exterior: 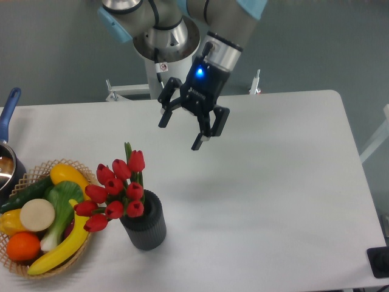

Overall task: Pick up the flowers from the vase
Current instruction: 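Move the open gripper down toward the red tulips in the black vase, then lower the gripper around the tulip stems above the vase rim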

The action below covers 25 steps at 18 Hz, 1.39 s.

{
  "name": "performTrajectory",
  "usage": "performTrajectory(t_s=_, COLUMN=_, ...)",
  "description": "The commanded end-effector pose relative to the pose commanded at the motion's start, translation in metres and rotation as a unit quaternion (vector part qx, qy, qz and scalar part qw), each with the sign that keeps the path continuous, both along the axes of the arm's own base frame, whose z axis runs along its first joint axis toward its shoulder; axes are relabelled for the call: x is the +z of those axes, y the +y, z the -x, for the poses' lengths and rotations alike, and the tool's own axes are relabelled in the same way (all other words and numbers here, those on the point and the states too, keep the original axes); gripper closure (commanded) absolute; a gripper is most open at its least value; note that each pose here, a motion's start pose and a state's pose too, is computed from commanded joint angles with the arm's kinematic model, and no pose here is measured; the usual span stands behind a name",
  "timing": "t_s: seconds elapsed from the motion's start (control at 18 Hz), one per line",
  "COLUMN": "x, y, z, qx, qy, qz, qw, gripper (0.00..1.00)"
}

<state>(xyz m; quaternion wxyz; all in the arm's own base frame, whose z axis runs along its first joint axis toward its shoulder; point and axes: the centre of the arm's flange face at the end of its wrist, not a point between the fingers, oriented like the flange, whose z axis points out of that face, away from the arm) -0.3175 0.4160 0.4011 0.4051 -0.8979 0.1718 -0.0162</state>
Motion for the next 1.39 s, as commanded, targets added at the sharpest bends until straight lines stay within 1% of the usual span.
performTrajectory(t_s=0.22, x=-0.017, y=0.037, z=0.001, qx=-0.029, qy=-0.014, qz=0.008, qw=0.9994, gripper=0.00)
performTrajectory(t_s=0.5, x=-0.040, y=0.066, z=0.006, qx=-0.047, qy=-0.022, qz=0.011, qw=0.9986, gripper=0.00)
performTrajectory(t_s=0.56, x=-0.040, y=0.072, z=0.005, qx=-0.052, qy=-0.021, qz=0.010, qw=0.9984, gripper=0.00)
performTrajectory(t_s=0.72, x=-0.040, y=0.075, z=0.008, qx=-0.035, qy=-0.039, qz=0.015, qw=0.9985, gripper=0.00)
performTrajectory(t_s=0.89, x=-0.041, y=0.078, z=0.006, qx=-0.032, qy=-0.048, qz=0.014, qw=0.9982, gripper=0.00)
performTrajectory(t_s=1.06, x=-0.042, y=0.085, z=0.003, qx=-0.022, qy=-0.067, qz=0.019, qw=0.9973, gripper=0.00)
performTrajectory(t_s=1.17, x=-0.040, y=0.095, z=-0.003, qx=-0.012, qy=-0.087, qz=0.025, qw=0.9959, gripper=0.00)
performTrajectory(t_s=1.22, x=-0.043, y=0.097, z=-0.003, qx=-0.010, qy=-0.087, qz=0.026, qw=0.9959, gripper=0.00)
performTrajectory(t_s=1.39, x=-0.048, y=0.105, z=-0.005, qx=-0.017, qy=-0.068, qz=0.014, qw=0.9974, gripper=0.00)
